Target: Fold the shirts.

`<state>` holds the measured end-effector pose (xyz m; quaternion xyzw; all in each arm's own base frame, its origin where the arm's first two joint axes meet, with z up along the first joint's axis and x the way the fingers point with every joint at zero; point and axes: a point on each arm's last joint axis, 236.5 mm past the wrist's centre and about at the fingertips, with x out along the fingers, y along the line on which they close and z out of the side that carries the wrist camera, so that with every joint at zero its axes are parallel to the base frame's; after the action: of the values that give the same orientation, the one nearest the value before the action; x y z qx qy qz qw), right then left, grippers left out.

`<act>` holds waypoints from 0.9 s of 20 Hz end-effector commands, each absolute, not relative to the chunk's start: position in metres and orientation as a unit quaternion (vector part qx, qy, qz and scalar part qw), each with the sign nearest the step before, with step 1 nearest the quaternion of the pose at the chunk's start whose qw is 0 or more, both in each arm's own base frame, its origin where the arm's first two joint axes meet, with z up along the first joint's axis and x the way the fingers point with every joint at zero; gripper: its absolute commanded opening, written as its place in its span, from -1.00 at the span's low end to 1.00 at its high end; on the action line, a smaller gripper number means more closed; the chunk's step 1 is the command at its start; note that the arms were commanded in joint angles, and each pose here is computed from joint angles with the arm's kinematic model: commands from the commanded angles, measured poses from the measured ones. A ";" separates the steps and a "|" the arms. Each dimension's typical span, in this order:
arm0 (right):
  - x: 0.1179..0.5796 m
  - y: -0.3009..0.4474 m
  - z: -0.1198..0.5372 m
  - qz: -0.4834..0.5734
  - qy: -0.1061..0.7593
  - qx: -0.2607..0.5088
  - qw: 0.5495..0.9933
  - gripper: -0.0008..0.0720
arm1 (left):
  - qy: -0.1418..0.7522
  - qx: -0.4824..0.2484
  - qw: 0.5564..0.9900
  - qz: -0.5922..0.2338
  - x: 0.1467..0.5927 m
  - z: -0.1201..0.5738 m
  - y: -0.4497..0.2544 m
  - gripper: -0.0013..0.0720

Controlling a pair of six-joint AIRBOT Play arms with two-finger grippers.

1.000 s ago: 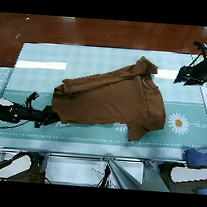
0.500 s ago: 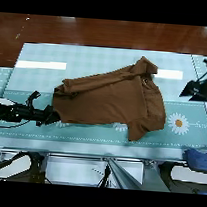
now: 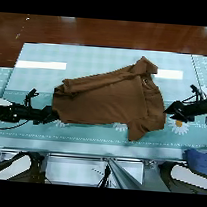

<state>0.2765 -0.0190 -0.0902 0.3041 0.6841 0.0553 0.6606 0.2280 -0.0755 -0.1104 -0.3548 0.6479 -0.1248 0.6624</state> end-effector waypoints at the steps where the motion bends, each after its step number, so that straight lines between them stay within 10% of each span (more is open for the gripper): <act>1: 0.272 -0.011 -0.108 0.039 0.671 0.332 0.662 0.59 | 0.644 -0.364 0.659 -0.135 0.229 -0.104 -0.081 -0.91; 6: 0.299 -0.004 -0.097 0.047 0.620 0.368 0.691 -0.82 | 0.611 -0.365 0.684 -0.159 0.251 -0.088 -0.082 -0.91; 12: 0.380 -0.006 0.114 0.168 0.389 0.233 0.875 -0.91 | 0.355 -0.310 0.849 -0.239 0.361 0.124 -0.071 -0.91; 18: 0.348 -0.007 0.413 0.113 0.055 0.063 0.990 -0.91 | 0.021 -0.077 0.965 -0.249 0.302 0.428 -0.079 -0.91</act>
<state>0.3849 -0.0140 0.2806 0.1294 0.2119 0.1444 0.9579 0.3524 -0.0686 0.2995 -0.1722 0.1749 -0.2570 0.9347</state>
